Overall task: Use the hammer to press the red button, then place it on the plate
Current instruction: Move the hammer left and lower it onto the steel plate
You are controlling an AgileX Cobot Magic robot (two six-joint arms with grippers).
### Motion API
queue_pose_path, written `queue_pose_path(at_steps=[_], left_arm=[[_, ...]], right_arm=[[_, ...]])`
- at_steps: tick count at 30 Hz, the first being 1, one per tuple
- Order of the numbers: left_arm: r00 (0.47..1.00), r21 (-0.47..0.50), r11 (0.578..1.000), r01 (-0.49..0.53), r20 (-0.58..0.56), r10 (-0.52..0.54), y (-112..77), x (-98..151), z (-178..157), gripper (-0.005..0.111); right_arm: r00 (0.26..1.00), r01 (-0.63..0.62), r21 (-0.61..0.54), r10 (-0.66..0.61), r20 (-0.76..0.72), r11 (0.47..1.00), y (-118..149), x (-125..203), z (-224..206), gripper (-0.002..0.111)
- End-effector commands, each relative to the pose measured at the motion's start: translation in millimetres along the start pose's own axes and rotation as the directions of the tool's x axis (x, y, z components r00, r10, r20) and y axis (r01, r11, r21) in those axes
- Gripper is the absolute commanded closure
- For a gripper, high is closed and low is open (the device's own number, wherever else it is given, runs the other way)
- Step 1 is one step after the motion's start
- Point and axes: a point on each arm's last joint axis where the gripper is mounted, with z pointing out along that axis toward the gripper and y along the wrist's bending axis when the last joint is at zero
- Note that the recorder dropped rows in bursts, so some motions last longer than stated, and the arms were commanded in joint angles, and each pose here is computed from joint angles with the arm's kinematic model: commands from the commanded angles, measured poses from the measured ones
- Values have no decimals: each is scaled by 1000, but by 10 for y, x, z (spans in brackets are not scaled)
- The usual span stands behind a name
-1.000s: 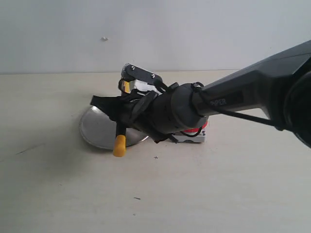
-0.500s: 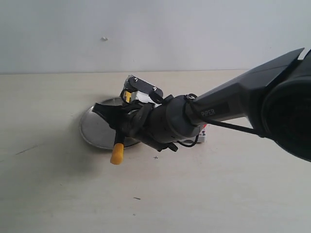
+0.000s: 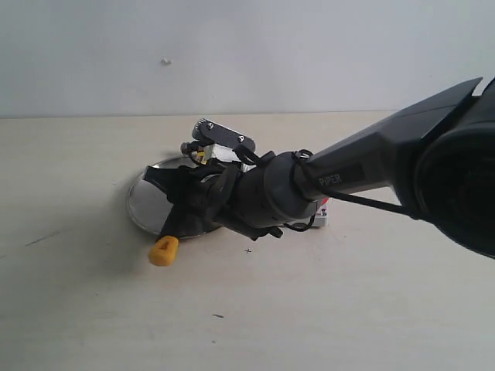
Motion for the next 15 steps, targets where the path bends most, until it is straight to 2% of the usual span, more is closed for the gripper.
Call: queue_pose_path(at_steps=[1,6,11,15], left_arm=[[1000,-2,1000,2,7,-2,1,-6,-2,106],[1000,-2,1000,2,7,-2,1,-6,-2,106],[1000,-2,1000,2,7,-2,1,-6,-2,106],[1000,-2,1000,2,7,-2,1,-6,-2,106]], right_arm=[[999,36,-14,-36,29,999,43,-75,-26,66],[995,90,-17,-89,37,996,68,-108,-54,66],[997,47,-11,-46,54,999,155,-261,-231,67],[994,98,-46,-96,48,994,253,-354,-460,75]])
